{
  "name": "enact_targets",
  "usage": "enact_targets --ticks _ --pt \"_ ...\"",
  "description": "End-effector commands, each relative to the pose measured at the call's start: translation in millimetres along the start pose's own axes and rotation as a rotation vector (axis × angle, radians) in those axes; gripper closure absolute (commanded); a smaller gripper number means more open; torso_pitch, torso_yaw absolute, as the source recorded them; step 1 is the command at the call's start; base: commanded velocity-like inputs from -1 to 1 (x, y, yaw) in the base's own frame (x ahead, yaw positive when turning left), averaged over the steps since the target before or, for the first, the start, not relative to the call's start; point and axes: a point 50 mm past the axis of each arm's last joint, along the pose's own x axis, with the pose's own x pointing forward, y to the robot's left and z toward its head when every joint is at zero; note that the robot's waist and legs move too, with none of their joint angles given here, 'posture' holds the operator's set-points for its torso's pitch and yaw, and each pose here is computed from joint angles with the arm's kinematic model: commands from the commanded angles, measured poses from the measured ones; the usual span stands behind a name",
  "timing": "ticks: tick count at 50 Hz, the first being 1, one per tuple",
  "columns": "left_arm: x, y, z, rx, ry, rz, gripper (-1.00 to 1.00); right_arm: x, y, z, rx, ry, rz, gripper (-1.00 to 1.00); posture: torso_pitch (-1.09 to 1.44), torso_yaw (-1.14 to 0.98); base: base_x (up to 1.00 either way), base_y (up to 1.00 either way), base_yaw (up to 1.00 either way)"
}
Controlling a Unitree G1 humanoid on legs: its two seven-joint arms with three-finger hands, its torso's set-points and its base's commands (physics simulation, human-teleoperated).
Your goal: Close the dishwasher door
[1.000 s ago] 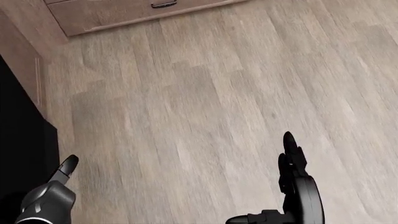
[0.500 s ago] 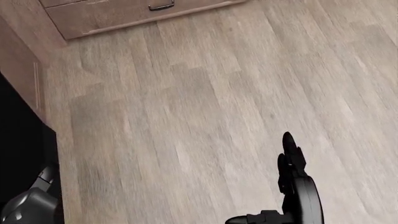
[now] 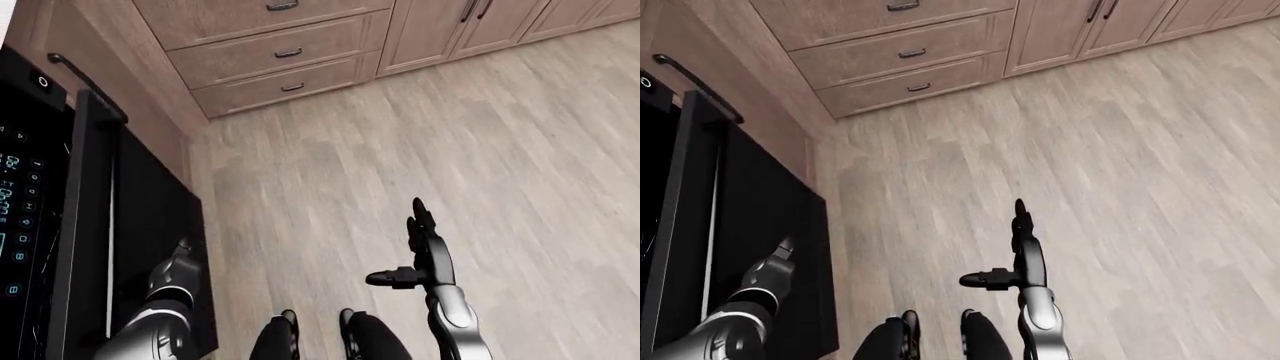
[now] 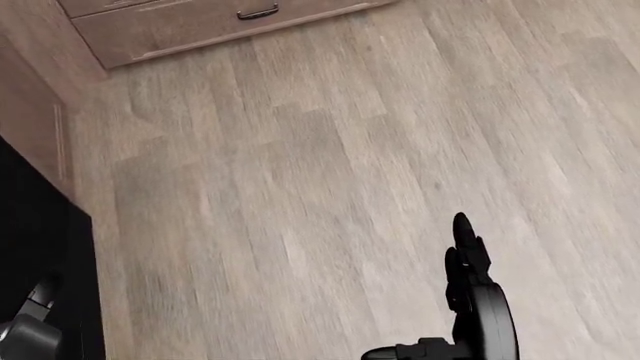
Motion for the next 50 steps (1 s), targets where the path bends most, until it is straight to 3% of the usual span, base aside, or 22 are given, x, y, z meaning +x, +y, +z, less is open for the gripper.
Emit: enact_targets --ticks 1,50 --pt "6.3 7.5 19 -0.057 -0.054 0.069 -1.00 1 -0.6 13 -0.001 -0.072 0.000 -1.00 0.64 0.00 0.00 0.00 0.00" --pt "32.5 38.5 37 -0.149 -0.017 0.171 -1.00 2 0.5 13 0.003 -0.072 0.001 -1.00 0.64 0.00 0.00 0.00 0.00"
